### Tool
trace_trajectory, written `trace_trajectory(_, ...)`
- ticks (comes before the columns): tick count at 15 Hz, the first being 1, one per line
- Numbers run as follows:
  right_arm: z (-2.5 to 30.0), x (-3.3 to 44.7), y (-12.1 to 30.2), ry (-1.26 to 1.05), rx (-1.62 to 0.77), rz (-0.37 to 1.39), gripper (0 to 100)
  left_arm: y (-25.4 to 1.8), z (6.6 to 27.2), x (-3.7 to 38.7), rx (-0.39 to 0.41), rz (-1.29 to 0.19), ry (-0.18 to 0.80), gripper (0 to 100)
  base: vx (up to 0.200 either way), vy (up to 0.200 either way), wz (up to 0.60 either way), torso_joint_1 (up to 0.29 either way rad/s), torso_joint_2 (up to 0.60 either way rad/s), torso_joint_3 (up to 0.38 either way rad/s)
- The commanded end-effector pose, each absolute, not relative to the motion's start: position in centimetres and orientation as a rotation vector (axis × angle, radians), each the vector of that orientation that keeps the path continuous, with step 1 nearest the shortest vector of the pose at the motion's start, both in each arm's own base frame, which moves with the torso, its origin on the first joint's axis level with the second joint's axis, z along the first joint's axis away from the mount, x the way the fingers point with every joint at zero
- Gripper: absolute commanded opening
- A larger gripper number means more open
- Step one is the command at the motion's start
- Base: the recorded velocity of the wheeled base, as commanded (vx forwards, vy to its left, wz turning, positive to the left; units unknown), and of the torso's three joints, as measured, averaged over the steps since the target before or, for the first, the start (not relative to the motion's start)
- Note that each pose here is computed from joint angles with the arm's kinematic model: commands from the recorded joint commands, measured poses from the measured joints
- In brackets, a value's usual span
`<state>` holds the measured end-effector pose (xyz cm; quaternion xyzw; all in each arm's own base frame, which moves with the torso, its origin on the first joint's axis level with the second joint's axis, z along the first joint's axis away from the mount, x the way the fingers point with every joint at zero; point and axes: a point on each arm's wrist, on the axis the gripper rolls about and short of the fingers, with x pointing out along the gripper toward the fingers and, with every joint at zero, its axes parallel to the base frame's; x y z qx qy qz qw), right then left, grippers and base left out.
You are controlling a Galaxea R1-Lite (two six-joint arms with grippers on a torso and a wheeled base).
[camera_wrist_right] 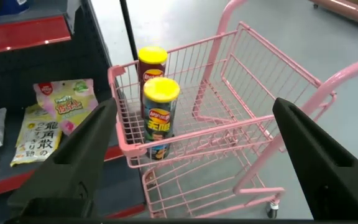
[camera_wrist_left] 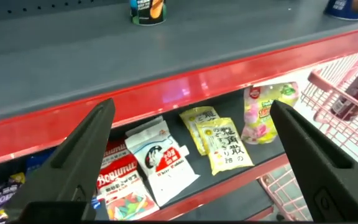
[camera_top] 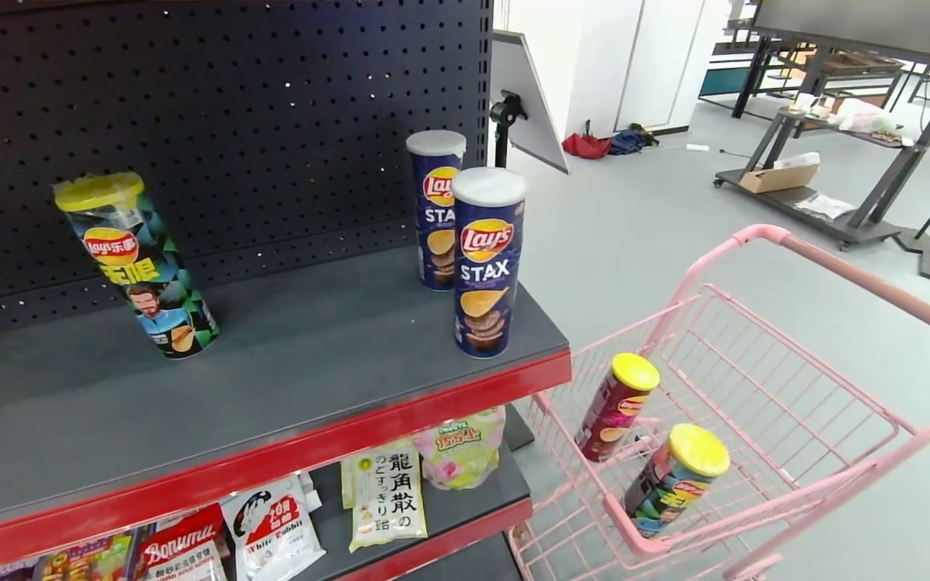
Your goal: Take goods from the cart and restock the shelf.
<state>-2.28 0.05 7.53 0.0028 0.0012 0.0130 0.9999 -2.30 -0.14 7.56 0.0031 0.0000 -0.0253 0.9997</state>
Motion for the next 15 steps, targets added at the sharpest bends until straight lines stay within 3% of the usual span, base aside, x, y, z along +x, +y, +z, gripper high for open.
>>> trace_trajectory(1, 7.53, -2.28, 0.05, 0.002, 0.006, 0.026, 100, -0.14, 7.56, -2.29, 0.006, -0.051, 0.001, 100, 0.000, 0.000, 0.00, -0.119, 0.32, 0.193)
trace_trajectory(8, 7.53, -2.28, 0.05, 0.002, 0.008, 0.026, 100, -0.14, 7.56, -2.29, 0.005, -0.051, 0.001, 100, 0.000, 0.000, 0.00, -0.149, 0.40, 0.241)
trace_trajectory(15, 7.53, -2.28, 0.05, 0.002, 0.006, 0.026, 100, -0.14, 7.56, -2.29, 0.005, -0.051, 0.001, 100, 0.000, 0.000, 0.00, -0.182, 0.54, 0.354)
